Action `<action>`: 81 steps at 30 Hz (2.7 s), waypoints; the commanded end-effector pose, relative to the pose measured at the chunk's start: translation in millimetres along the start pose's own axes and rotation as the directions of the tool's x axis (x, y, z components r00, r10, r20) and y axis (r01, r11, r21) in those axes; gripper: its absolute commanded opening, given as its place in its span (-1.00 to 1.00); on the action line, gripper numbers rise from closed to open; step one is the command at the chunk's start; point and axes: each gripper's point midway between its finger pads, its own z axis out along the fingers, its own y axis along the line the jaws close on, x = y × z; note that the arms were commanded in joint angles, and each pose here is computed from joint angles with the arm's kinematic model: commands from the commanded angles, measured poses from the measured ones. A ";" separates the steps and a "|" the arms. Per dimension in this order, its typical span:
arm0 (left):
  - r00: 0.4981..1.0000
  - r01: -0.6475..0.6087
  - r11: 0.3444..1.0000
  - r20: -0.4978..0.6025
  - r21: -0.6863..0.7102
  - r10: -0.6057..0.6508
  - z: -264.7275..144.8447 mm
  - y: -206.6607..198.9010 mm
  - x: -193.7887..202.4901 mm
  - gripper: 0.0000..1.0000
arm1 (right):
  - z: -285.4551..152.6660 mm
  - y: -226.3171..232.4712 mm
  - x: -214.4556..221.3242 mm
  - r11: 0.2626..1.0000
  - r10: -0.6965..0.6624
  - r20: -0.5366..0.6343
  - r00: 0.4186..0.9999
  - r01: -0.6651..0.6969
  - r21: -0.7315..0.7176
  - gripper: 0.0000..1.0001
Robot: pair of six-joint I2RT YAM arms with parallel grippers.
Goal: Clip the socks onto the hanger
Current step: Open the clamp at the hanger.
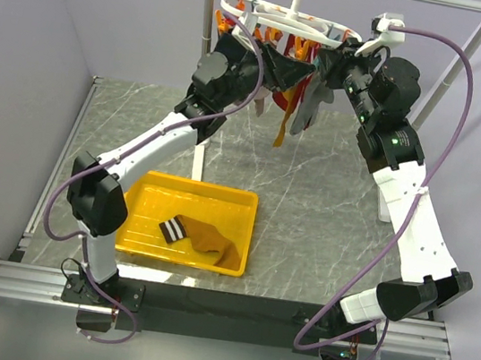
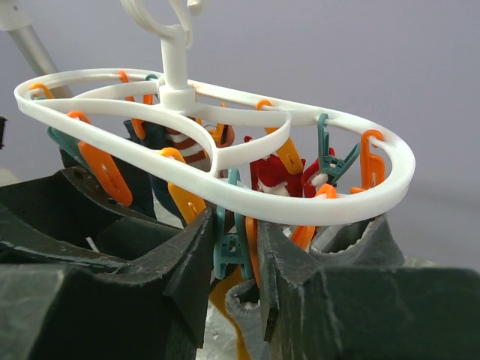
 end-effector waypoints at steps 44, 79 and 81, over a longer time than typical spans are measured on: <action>0.985 -0.141 0.989 0.110 0.038 0.136 18.1 -21.3 -20.8 -0.67 | -66.7 3.9 -72.9 0.995 0.085 0.083 0.993 -0.088 0.043 0.33; 0.982 -0.160 0.986 0.111 0.041 0.154 10.4 -21.1 -30.1 -0.67 | 13.7 9.3 -17.1 0.989 0.148 -0.052 0.988 -0.148 -0.004 0.08; 0.982 -0.158 0.986 0.114 0.043 0.152 9.8 -21.4 -31.7 -0.67 | 13.2 10.1 -15.1 0.989 0.150 -0.061 0.987 -0.150 -0.004 0.08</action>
